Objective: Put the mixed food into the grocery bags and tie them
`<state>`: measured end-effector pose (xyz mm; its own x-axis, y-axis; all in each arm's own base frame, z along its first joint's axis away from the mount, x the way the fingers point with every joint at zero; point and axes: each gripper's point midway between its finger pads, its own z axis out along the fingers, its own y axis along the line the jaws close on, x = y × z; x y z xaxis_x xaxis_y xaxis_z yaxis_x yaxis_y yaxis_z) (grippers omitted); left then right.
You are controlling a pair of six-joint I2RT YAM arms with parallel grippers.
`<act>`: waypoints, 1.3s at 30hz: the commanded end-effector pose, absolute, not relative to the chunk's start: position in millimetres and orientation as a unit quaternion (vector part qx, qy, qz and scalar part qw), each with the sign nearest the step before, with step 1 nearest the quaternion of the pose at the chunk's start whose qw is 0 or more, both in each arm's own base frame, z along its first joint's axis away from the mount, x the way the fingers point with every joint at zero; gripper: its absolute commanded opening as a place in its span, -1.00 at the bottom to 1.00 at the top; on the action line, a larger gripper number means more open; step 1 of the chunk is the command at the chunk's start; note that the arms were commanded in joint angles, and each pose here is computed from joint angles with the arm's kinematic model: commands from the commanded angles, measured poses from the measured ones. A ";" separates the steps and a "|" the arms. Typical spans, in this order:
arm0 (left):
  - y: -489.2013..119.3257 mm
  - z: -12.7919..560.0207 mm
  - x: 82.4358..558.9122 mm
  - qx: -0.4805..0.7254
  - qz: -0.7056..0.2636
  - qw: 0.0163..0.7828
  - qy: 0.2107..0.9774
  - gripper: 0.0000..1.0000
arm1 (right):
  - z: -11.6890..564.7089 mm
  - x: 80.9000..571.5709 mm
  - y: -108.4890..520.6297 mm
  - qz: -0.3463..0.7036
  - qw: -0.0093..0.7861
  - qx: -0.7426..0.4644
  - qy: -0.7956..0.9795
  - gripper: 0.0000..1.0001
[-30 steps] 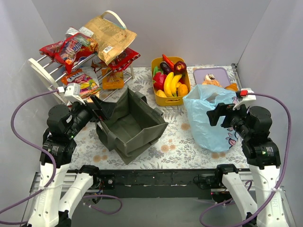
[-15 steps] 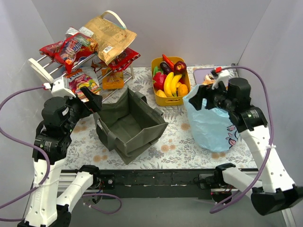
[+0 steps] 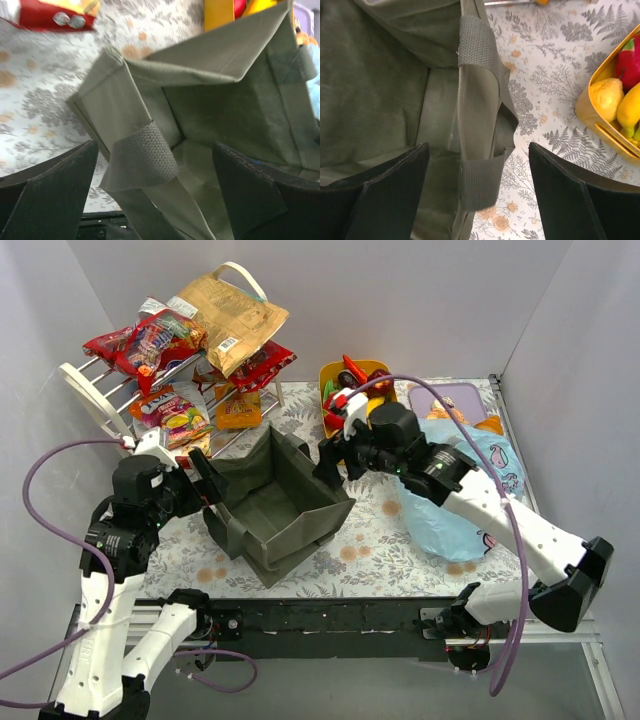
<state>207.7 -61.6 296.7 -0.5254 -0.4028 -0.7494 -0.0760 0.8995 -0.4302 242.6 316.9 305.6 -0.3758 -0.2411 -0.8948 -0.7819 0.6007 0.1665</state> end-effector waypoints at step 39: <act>-155.1 288.8 288.5 0.123 -0.332 0.455 0.817 -0.28 | 294.9 265.3 162.3 0.055 0.510 -0.072 0.855 -0.97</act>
<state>275.6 -153.6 251.3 -0.6771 -0.1325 -0.7239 0.3935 0.7660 -0.5083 262.7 170.5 286.4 -0.4980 -0.1312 -0.8572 -0.2279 0.9735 -0.0166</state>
